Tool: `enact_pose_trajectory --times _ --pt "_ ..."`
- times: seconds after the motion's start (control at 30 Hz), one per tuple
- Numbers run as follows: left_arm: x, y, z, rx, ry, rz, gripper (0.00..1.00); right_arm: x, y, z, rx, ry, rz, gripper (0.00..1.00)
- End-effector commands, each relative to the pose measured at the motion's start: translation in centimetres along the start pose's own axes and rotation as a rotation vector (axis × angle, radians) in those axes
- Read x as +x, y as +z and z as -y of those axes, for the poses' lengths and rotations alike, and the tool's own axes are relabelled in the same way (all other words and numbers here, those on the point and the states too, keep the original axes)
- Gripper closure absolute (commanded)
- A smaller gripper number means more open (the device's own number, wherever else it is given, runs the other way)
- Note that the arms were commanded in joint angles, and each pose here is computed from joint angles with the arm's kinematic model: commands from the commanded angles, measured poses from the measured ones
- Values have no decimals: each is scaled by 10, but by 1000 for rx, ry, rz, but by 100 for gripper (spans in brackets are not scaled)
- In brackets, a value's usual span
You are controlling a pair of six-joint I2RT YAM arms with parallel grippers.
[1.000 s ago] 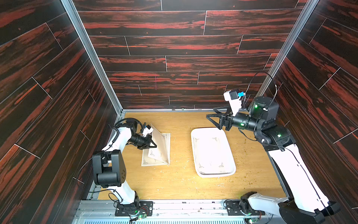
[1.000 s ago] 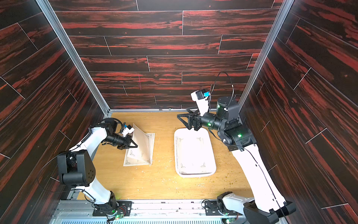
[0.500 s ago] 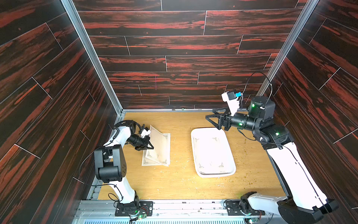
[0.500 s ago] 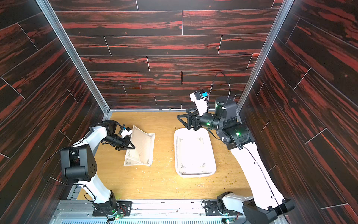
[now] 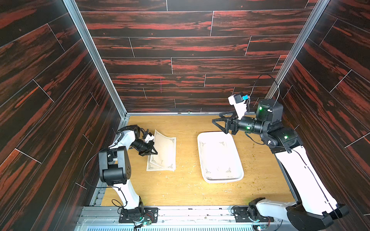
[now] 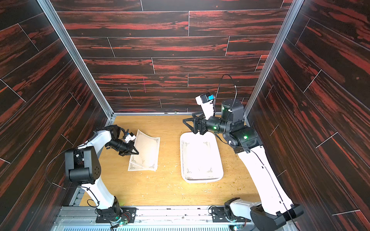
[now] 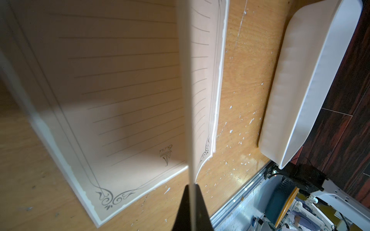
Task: Take out the stationery paper from the storage box
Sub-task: Place the stationery paper at the center of the board.
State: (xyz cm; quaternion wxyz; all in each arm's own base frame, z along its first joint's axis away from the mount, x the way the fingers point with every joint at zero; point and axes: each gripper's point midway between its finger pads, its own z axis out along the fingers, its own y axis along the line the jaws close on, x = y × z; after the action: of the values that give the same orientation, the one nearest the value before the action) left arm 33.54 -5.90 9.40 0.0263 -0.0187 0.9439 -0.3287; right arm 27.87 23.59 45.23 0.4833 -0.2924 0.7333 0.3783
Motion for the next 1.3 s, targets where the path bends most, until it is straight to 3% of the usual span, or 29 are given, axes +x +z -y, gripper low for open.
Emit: enact_pose_trajectory --times 0.0,0.9,1.27 --pt "3 -4 -8 -27 -39 8 98 -3 -2 -2 -4 7 -2 28" --pt "9 6 -28 -70 -106 -36 88 2 -3 1 12 13 -17 28" --pt "13 0 -53 -227 -133 -36 71 0 -6 -1 17 11 -11 28"
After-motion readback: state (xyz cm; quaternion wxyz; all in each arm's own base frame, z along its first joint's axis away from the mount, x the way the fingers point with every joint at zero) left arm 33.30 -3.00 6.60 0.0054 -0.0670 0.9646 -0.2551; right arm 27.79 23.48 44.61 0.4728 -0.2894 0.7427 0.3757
